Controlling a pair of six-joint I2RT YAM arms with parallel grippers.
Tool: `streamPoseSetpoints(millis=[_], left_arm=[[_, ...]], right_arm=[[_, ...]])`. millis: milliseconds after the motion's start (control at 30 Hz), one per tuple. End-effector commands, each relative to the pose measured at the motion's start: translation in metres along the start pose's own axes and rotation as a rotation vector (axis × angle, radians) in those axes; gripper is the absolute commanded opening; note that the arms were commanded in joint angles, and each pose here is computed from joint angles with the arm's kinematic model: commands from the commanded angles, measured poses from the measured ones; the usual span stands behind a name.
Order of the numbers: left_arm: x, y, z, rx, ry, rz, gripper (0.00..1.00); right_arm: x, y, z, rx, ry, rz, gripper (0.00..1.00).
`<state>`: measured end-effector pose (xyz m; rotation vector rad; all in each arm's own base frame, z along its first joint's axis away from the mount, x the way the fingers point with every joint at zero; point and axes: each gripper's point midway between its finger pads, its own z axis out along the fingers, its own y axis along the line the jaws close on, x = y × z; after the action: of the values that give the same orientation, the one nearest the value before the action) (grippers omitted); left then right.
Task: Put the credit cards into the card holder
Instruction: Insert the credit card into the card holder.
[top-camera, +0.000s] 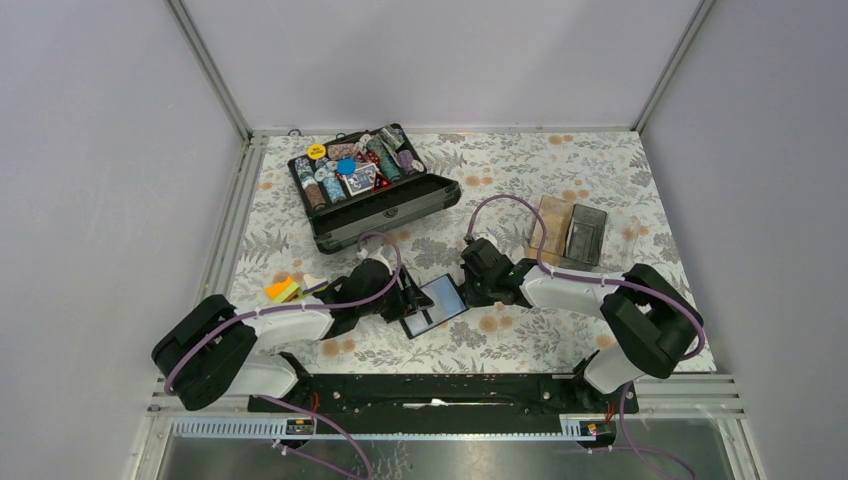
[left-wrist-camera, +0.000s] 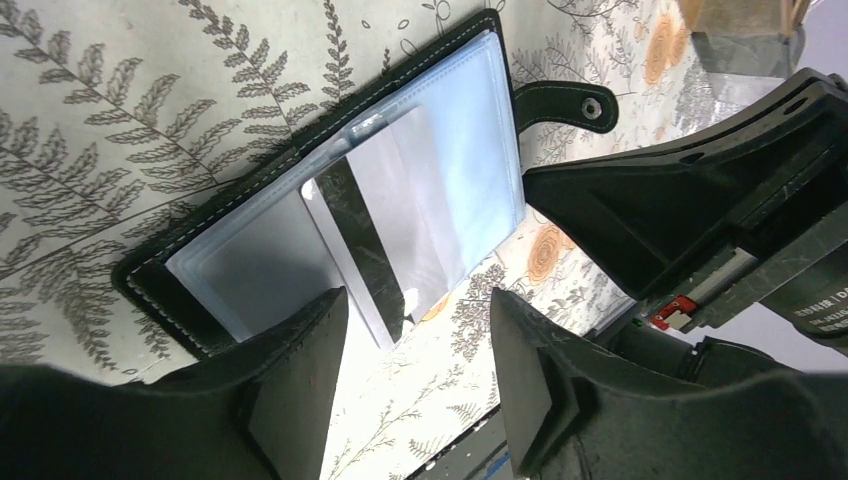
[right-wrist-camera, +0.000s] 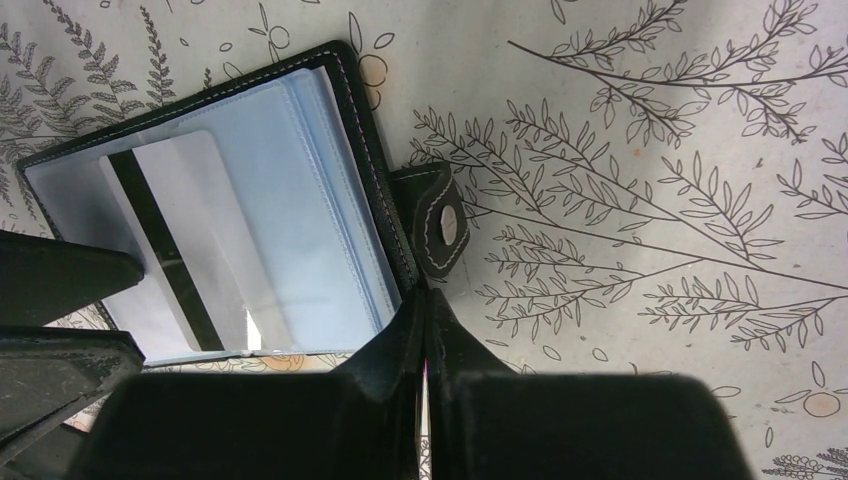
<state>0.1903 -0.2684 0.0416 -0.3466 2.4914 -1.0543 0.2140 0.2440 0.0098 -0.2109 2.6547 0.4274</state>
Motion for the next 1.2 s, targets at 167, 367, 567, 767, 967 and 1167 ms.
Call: streamPoseSetpoints(millis=[167,367,567,767,967,1167], left_arm=[[0.004,0.008,-0.003,-0.072,0.008,0.052,0.57],[0.013,0.007,0.006,-0.044,0.032,0.015,0.54],[0.014,0.008,0.015,-0.042,0.026,0.010,0.53],[0.013,0.003,0.019,-0.024,0.011,0.018,0.52],[0.008,-0.001,0.024,-0.005,-0.011,0.033,0.51],[0.003,-0.014,0.026,0.028,-0.031,0.052,0.51]], right_arm=[[0.015,-0.006,0.006,0.035,0.053,-0.007,0.00],[0.015,-0.005,0.006,0.030,0.055,-0.008,0.00],[0.015,-0.004,0.005,0.028,0.054,-0.006,0.00],[0.016,-0.004,0.005,0.028,0.059,-0.005,0.00],[0.018,-0.005,0.007,0.029,0.070,-0.007,0.00],[0.020,-0.005,0.008,0.029,0.077,-0.003,0.00]])
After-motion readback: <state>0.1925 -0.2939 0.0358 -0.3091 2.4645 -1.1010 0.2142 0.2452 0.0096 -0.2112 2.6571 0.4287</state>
